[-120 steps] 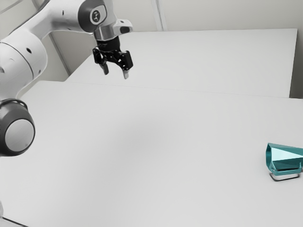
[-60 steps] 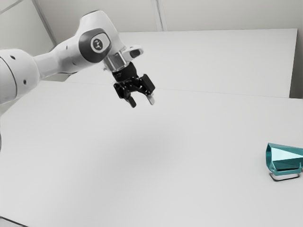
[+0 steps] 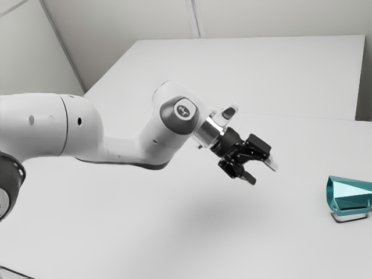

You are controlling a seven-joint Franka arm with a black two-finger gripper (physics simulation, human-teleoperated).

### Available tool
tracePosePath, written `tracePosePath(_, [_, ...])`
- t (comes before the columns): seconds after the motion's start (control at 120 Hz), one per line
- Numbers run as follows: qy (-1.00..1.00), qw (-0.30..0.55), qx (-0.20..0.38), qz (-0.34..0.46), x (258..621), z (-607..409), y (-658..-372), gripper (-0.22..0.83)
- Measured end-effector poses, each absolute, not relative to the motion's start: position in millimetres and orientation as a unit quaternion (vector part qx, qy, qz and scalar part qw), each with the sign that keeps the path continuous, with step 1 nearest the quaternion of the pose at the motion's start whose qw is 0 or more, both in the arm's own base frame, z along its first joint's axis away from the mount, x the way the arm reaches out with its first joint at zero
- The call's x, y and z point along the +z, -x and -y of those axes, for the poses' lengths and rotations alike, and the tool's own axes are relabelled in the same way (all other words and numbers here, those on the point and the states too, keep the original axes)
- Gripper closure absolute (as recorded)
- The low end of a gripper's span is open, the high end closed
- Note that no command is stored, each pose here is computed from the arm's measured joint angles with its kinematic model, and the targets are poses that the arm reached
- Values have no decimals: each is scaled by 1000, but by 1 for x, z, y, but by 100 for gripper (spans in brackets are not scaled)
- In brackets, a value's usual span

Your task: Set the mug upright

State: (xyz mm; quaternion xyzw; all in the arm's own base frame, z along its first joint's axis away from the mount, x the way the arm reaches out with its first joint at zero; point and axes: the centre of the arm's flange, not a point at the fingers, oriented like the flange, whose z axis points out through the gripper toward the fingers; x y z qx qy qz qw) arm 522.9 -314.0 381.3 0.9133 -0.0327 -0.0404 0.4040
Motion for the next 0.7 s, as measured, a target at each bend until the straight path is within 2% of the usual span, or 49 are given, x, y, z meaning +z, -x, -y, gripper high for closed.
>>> tracePosePath(0.258, [-905, 422, -25, 32, 334, 362, -517, 0])
tracePosePath(0.7, [-885, 459, 29, 67, 305, 436, -550, 0])
